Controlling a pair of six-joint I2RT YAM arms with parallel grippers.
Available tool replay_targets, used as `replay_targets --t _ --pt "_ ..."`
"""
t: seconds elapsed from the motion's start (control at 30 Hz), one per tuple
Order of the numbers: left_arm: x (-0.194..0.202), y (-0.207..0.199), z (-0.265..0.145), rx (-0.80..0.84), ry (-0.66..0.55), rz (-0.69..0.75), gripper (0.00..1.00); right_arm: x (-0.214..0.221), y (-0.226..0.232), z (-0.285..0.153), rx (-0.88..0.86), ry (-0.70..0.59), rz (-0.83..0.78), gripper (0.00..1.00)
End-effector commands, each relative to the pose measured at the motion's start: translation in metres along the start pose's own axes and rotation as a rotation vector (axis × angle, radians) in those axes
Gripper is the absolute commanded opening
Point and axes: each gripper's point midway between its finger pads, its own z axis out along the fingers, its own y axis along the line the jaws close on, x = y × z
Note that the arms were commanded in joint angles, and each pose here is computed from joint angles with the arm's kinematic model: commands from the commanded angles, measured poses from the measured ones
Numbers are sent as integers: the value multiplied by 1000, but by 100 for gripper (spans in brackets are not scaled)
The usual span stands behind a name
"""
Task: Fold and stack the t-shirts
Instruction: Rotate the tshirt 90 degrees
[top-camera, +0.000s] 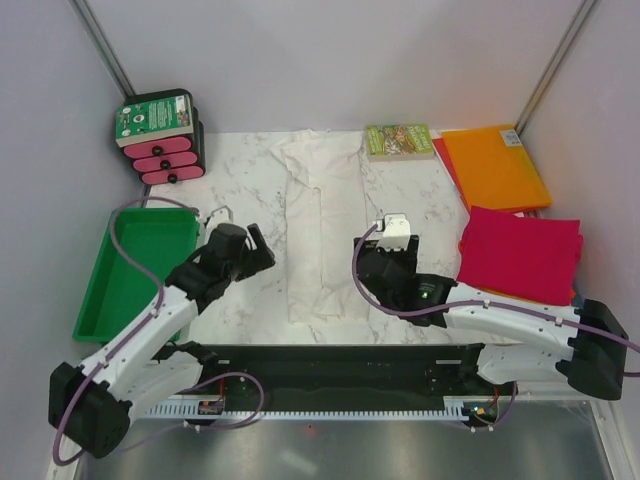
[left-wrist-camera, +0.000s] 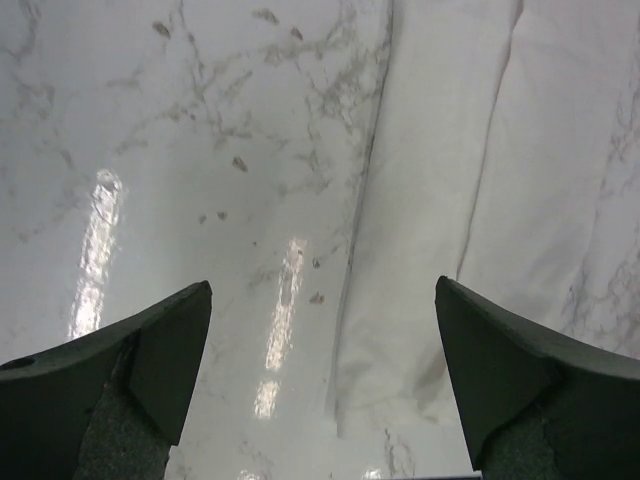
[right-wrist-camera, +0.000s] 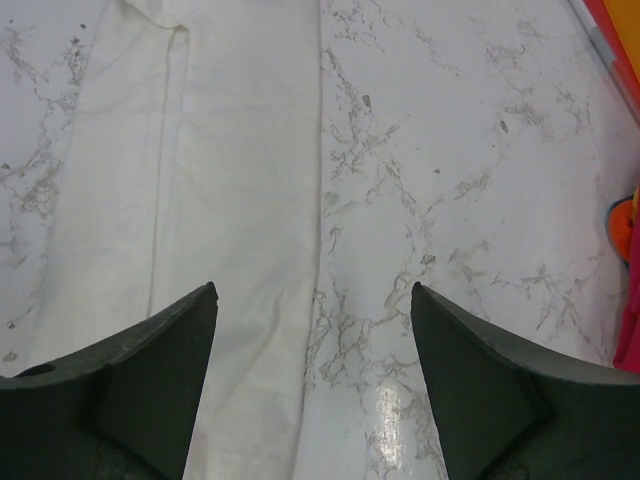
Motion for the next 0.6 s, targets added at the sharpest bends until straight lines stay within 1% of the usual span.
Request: replay_targets --t 0.0,0.03,0.1,0.13,0.17,0.2,0.23,0.27,0.3,0.33,0.37,0.4,0.43,0.47,0.57 --pt "47 -20 -9 110 164 -74 99 9 -17 -7 43 37 61 80" --pt "53 -15 -6 85 192 -53 100 12 -19 -8 52 48 63 61" --pt "76 -6 4 42 273 -40 100 21 -25 -9 62 78 67 45" --pt "82 -4 6 35 290 -52 100 25 -25 -10 62 86 89 33" --pt "93 -2 11 36 314 -48 100 29 -24 -11 52 96 102 32" --pt "99 1 14 22 333 -47 100 35 -27 -11 55 108 101 33" --pt "106 6 19 -5 358 -36 100 37 -26 -12 50 114 119 40" --pt "111 8 22 -13 370 -27 99 39 -26 -13 43 122 124 43" --pt "114 8 23 -17 380 -20 97 44 -26 -13 37 136 124 47" --pt "119 10 24 -24 397 -15 91 46 -25 -13 34 143 128 52" --pt "123 9 23 -13 408 -13 79 48 -26 -14 34 149 131 53" --pt "128 3 19 8 414 4 71 52 -26 -14 33 159 128 54" --pt "131 1 17 17 415 5 65 53 -26 -14 31 165 127 55" --pt "137 -4 12 34 412 35 60 55 -26 -13 35 167 127 55" --pt "144 -6 7 40 394 62 56 62 -25 -13 31 188 122 56"
